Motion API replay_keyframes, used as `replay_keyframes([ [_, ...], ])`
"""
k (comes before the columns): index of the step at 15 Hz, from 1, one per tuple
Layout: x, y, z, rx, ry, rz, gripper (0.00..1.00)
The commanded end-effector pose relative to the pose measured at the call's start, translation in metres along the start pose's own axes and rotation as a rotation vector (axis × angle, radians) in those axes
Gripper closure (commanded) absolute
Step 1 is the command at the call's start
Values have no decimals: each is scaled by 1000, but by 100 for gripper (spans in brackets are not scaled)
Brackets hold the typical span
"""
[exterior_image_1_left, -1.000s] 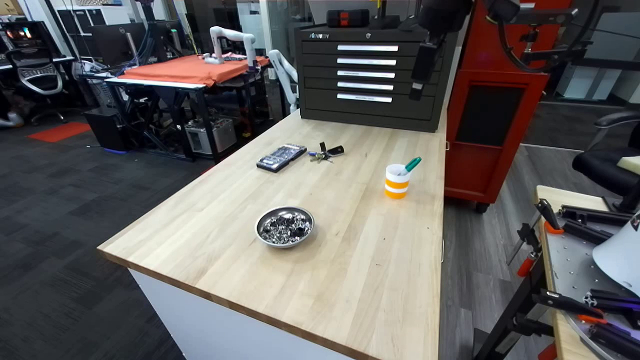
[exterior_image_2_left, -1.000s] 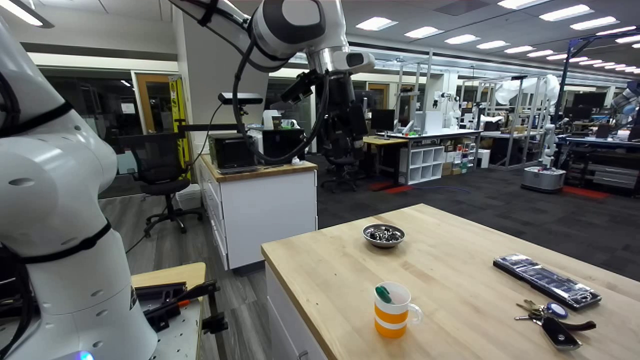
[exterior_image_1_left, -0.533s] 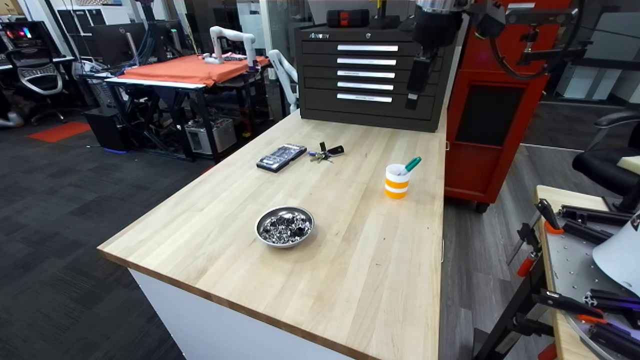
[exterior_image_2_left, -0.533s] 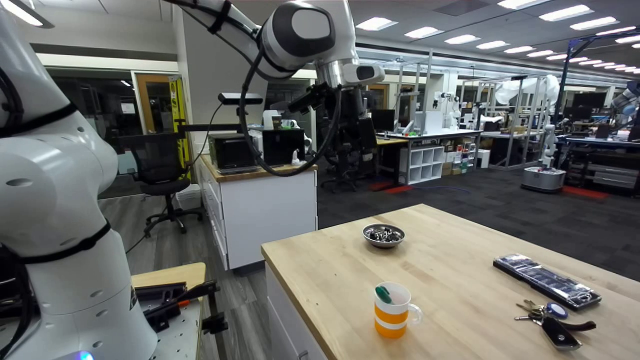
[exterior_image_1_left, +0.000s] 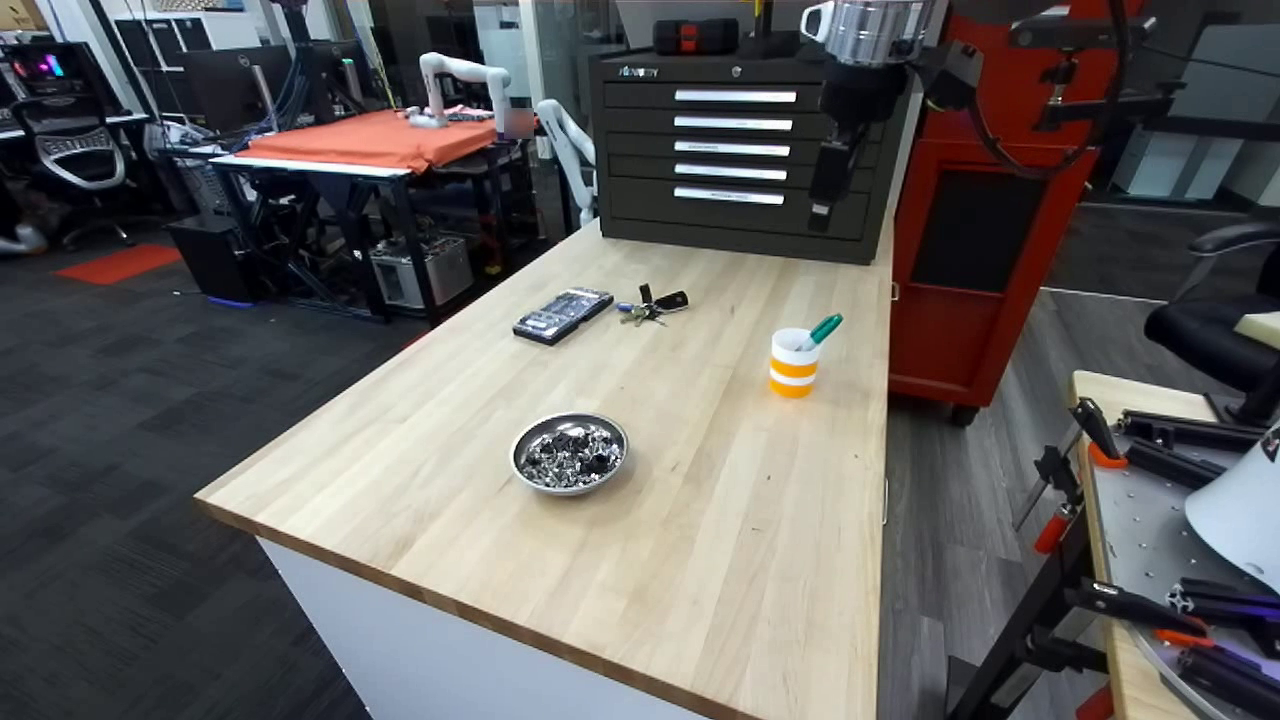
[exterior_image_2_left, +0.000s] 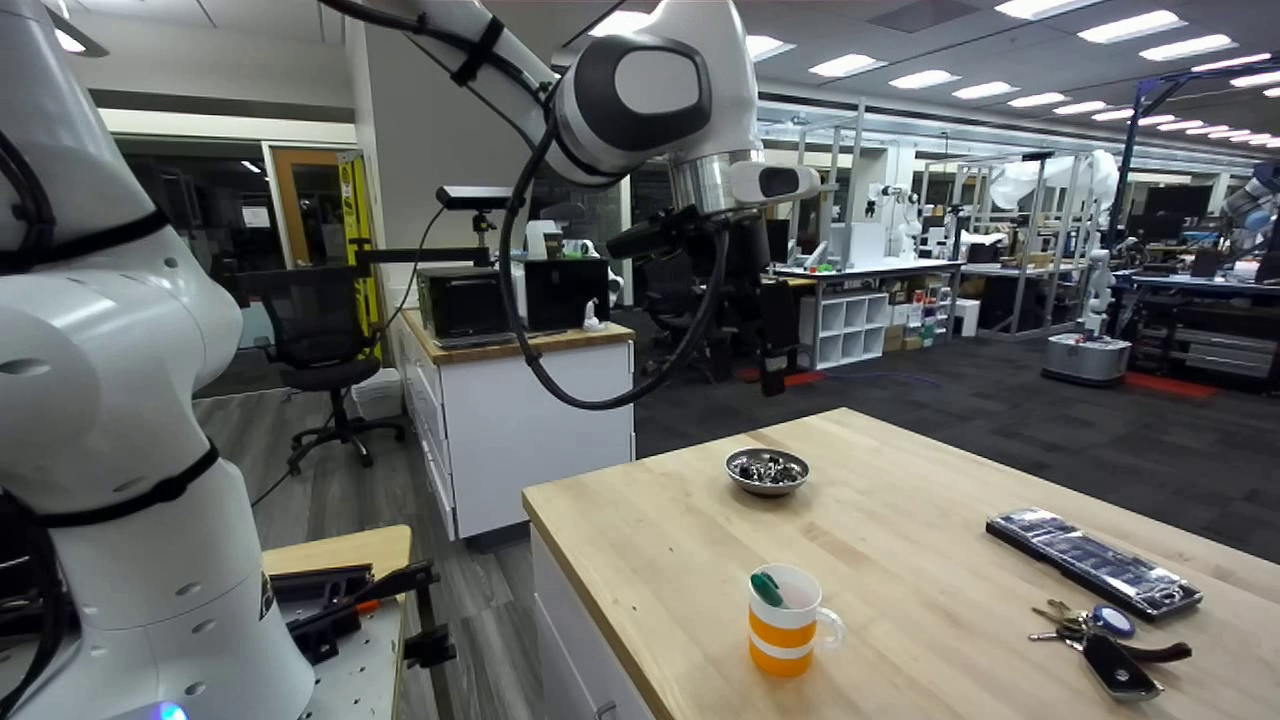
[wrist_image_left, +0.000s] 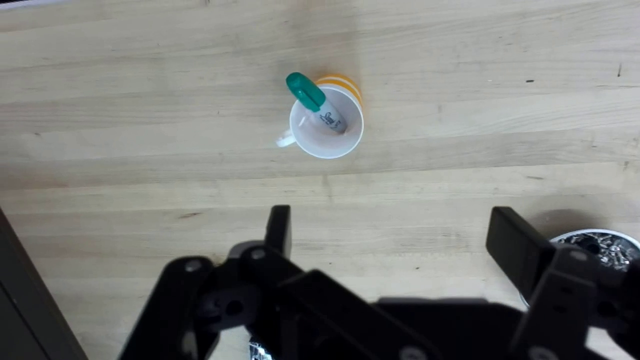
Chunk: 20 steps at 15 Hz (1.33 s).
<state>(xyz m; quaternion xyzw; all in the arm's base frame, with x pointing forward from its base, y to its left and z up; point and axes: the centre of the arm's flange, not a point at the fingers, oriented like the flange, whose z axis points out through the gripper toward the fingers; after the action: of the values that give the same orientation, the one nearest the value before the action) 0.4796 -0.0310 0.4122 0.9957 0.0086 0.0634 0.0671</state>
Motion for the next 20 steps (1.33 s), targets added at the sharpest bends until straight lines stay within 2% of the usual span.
replay_keyframes([
  [1,-2,25,22,10,12,8,0],
  [10,-21,56,67,33,-34,55,0],
  [19,-41,57,97,99,-82,96,0],
  [20,-36,54,94,74,-88,96,0],
])
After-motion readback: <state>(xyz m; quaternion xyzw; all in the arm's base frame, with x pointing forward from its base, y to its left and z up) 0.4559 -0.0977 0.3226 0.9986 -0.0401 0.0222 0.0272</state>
